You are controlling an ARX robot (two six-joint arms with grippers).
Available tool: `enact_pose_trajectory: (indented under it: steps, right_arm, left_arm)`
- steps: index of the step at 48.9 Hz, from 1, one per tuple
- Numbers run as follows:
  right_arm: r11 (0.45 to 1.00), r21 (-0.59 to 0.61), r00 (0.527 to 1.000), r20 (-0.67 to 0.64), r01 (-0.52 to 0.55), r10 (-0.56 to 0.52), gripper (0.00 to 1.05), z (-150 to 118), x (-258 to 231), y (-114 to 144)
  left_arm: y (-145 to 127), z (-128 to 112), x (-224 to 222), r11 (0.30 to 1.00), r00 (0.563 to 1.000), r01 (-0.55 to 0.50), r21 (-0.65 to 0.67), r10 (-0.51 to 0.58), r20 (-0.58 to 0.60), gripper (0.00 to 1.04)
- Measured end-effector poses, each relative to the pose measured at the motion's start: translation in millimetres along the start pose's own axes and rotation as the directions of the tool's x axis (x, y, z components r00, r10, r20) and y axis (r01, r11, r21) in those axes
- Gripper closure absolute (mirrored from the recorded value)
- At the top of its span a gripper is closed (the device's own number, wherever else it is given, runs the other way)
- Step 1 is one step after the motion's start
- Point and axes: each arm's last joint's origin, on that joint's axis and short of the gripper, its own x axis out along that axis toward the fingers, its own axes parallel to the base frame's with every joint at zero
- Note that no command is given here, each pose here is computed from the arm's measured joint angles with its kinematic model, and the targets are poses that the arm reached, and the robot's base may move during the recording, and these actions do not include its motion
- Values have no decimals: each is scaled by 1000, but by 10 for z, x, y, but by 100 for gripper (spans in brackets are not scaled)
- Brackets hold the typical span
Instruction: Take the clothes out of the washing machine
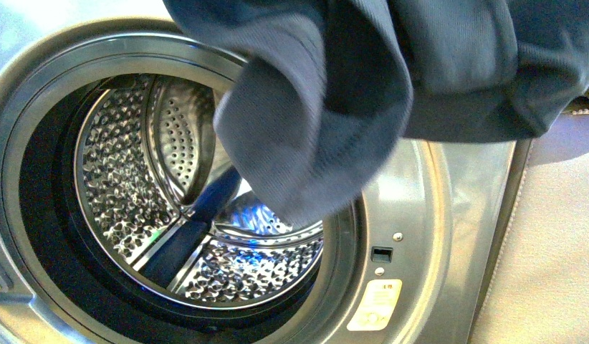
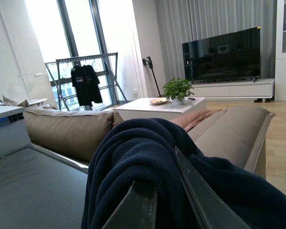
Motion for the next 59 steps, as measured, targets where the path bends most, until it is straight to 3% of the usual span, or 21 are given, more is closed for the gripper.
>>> enact_pose_trajectory:
  steps: [26,35,38,45,49,59]
  right_arm:
    - [959,-194,978,2,206,-209,8,-111,261,-105]
    - [942,-206,964,69,265,-256,44,-91,202,-200]
    - [942,-206,964,73,265,-255,51,-94,172,-209]
    - [941,-205,962,97,270,-255,77,-76,28,-227]
    - [940,-199,960,110,276,-258,86,-51,-43,-242]
    - [936,-185,950,150,300,-275,93,60,-268,-290]
  left_arm:
    - [2,5,-2,1000,1000,-3,1,3,1,98]
    - [0,5,-1,1000,1000,0,1,0,1,98]
    - [0,5,-1,1000,1000,2,1,-2,2,98]
    - [-2,5,-1,1000,1000,2,0,-2,2,72]
    - [-3,18,-8,1000,1000,2,2,-2,5,60]
    - [-4,54,-22,1000,1000,1,6,-1,14,33]
